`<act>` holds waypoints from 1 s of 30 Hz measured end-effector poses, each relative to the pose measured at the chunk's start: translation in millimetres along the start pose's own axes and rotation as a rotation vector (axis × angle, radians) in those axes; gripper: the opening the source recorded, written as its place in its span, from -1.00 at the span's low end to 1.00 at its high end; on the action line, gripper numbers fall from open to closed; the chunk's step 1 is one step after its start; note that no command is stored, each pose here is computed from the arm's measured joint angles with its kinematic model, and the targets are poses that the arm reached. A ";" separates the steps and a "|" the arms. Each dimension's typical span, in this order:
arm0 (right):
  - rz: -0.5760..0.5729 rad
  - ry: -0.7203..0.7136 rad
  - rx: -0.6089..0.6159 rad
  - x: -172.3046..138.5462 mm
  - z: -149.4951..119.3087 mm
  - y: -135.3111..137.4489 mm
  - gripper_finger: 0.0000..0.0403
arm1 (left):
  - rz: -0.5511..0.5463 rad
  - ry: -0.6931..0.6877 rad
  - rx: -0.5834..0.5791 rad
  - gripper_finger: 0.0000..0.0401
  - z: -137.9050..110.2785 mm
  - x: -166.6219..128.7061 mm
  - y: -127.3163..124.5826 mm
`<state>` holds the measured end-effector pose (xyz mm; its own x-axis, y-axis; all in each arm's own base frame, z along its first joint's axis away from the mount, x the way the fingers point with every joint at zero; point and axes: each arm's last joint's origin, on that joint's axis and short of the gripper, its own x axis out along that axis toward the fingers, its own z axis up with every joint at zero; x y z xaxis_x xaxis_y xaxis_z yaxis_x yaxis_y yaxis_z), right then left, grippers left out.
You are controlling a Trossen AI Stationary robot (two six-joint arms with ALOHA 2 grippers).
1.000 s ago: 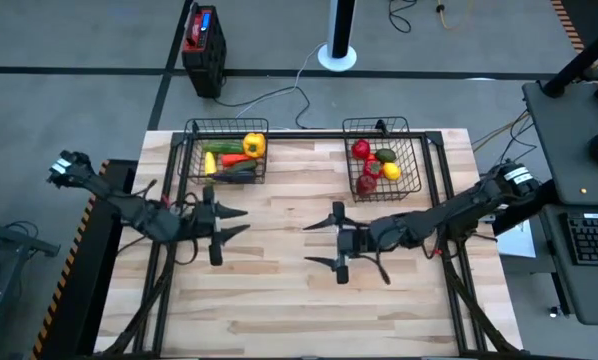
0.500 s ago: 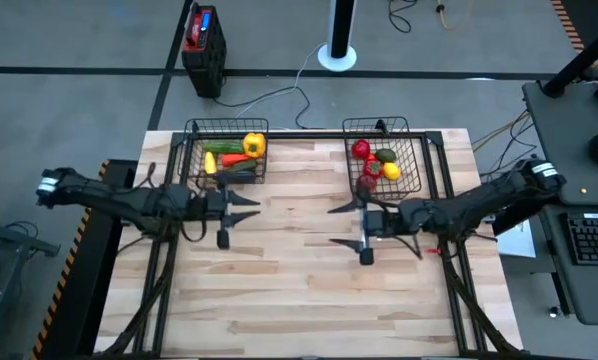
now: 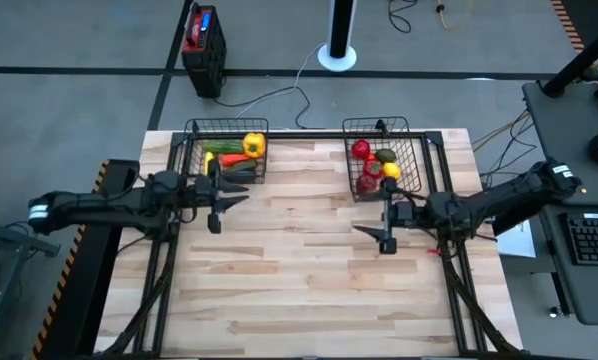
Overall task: Sort produce into baskets
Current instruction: Return to Home Position
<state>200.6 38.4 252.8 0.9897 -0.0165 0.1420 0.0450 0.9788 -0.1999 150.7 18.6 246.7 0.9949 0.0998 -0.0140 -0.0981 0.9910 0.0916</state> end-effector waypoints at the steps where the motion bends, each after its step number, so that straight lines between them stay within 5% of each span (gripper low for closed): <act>1: -0.005 0.002 -0.002 -4.8 -2.2 -1.9 0.51 | -0.002 -0.019 0.001 -0.66 -0.8 -1.0 2.3; 15: -0.075 -0.196 0.035 -90.6 -3.1 -24.8 0.51 | -0.025 -0.107 -0.055 -0.86 -16.7 -27.8 8.2; 23: -0.086 -0.263 0.051 -114.4 -34.0 -22.5 0.51 | -0.180 -0.346 -0.070 -0.96 -47.1 -43.8 -1.7; 30: -0.013 -0.218 0.066 -116.2 -40.4 -19.6 0.51 | -0.167 -0.360 -0.080 -0.99 -43.0 -50.6 -1.9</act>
<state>90.2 12.8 201.1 0.9359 0.0087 0.3521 0.0412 0.9901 -0.1338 99.6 15.5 204.4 0.9404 -0.0869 0.3286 0.0783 0.9962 0.0394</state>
